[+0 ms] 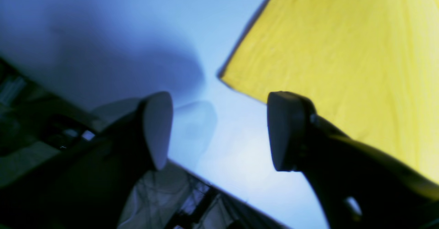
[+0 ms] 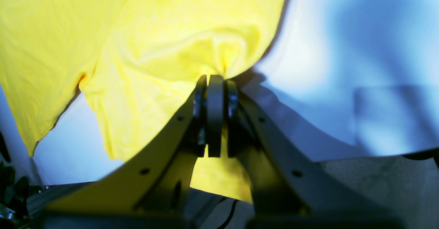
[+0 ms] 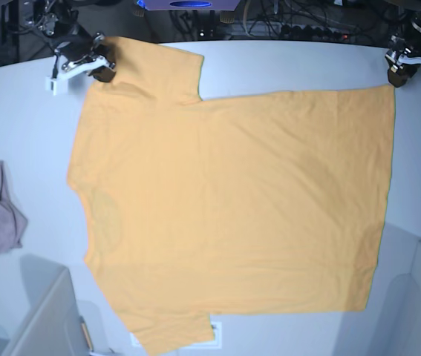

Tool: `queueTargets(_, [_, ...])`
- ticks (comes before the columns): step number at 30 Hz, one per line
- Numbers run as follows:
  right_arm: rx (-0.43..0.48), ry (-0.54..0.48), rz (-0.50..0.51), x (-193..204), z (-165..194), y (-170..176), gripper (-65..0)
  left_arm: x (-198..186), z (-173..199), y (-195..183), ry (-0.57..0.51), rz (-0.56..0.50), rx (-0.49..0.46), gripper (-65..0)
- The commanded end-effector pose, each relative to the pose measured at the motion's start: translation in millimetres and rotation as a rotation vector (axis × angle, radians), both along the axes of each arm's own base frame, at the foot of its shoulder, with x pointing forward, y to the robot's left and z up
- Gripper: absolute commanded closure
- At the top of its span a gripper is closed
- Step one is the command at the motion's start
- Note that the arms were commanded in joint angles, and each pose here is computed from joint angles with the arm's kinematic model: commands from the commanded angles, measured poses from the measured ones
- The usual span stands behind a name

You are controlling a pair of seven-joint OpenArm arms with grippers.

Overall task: Fold the T-shirt properly
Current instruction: 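Move both grippers down to the shoulder-edge corners of the orange T-shirt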

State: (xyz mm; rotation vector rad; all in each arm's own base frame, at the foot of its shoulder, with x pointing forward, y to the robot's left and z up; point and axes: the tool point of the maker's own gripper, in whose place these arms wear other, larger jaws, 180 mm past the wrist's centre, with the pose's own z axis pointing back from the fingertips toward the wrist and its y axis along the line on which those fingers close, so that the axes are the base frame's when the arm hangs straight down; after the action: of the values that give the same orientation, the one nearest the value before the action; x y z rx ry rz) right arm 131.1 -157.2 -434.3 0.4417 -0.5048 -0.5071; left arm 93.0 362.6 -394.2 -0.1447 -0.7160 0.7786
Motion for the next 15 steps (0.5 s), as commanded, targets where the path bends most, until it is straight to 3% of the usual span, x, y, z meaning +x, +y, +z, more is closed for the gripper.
queueTargets(1, [-0.002,-0.030,0.002,4.8,7.3,-2.2,0.0,-1.2,3.4,7.7,-0.005,0.007,0.014,-33.9])
queueTargets(4, [0.002,-0.031,0.008,5.7,7.4,0.6,0.0,4.5,-2.9,10.1,0.004,0.012,0.018,-32.4])
queueTargets(9, [0.004,-0.030,0.007,5.0,7.2,1.0,0.0,12.3,-11.6,14.6,0.052,0.000,0.068,-38.8])
queueTargets(15, [0.002,-0.027,0.004,3.8,6.9,-0.1,0.0,24.0,-40.2,-10.6,0.084,-0.054,-0.015,-39.7])
